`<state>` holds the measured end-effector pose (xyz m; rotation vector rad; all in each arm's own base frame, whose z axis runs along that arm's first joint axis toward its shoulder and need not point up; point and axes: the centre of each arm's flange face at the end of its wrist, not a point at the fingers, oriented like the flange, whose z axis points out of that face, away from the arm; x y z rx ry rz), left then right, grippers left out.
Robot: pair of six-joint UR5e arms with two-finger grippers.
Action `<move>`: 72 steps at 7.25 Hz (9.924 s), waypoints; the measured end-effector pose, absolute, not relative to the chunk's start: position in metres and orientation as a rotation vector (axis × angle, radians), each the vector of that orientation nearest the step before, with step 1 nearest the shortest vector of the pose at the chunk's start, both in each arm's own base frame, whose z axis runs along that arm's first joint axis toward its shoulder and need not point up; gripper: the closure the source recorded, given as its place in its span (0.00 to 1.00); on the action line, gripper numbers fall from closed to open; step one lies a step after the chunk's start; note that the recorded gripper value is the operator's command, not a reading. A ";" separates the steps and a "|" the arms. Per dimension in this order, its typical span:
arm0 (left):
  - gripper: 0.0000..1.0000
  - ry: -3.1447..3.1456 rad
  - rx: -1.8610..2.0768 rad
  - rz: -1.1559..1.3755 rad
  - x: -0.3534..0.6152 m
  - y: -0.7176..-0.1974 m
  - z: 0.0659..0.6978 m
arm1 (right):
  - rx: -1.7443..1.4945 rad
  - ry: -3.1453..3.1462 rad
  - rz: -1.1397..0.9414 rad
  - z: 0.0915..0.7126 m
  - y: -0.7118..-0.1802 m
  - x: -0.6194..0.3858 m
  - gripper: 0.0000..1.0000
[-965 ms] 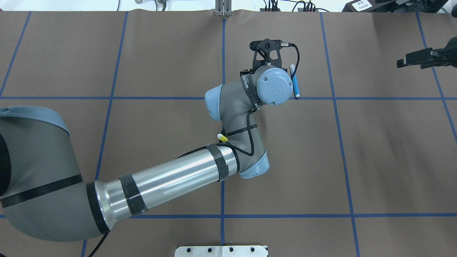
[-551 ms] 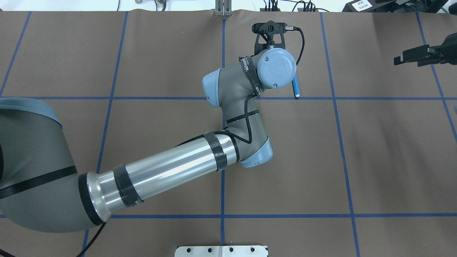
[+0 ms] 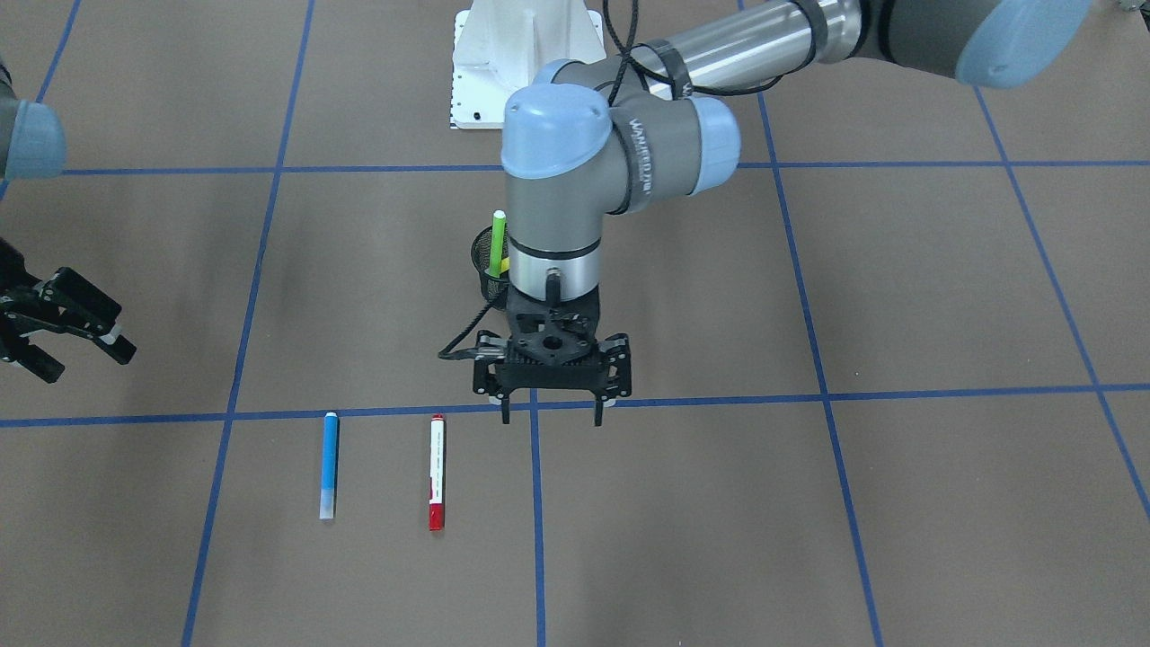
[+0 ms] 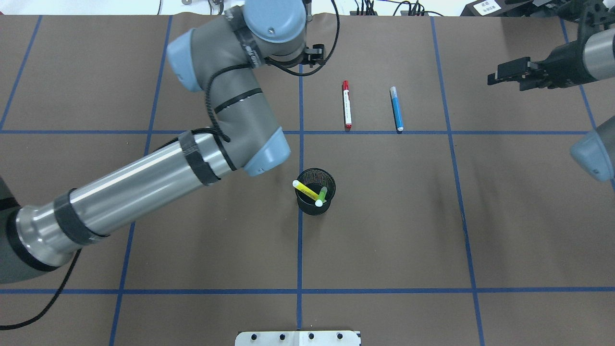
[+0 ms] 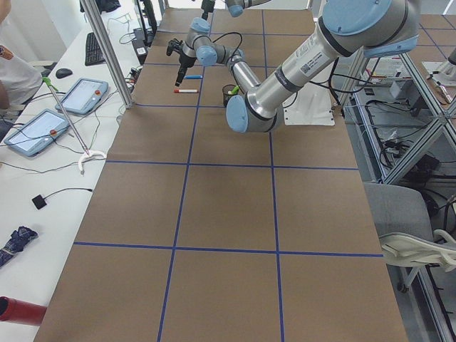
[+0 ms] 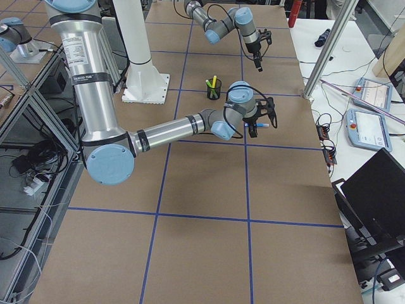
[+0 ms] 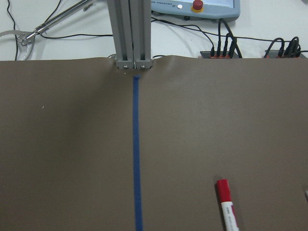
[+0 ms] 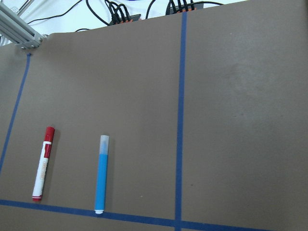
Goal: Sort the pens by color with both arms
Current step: 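Move the right gripper over the cup while the left arm withdraws, then lower the right gripper and grasp the green highlighter in the cup, then lift the green highlighter out of the cup with the right gripper, then lower the green highlighter beside the red-capped marker and open the right gripper, then move the left gripper over the cup while the right arm withdraws, then lower the left gripper and grasp the yellow highlighter in the cup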
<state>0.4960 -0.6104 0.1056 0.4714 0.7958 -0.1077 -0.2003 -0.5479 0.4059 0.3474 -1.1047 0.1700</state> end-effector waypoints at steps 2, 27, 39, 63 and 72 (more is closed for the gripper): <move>0.01 0.784 0.456 -0.028 0.409 -0.611 0.166 | 0.298 -1.177 0.263 0.353 -0.523 -0.272 0.00; 0.01 0.838 0.342 0.123 0.144 -0.622 0.346 | 0.524 -0.678 -0.033 0.171 -0.319 -0.562 1.00; 0.01 0.865 0.310 0.091 0.161 -0.618 0.337 | 0.567 -0.831 0.136 0.056 -0.441 -0.418 1.00; 0.01 0.991 0.138 -0.066 0.269 -0.570 0.271 | 0.590 -0.803 0.185 0.163 -0.557 -0.493 0.03; 0.10 1.043 -0.283 -0.283 0.516 -0.520 0.128 | 0.223 -0.806 0.042 0.412 -0.566 -0.199 0.02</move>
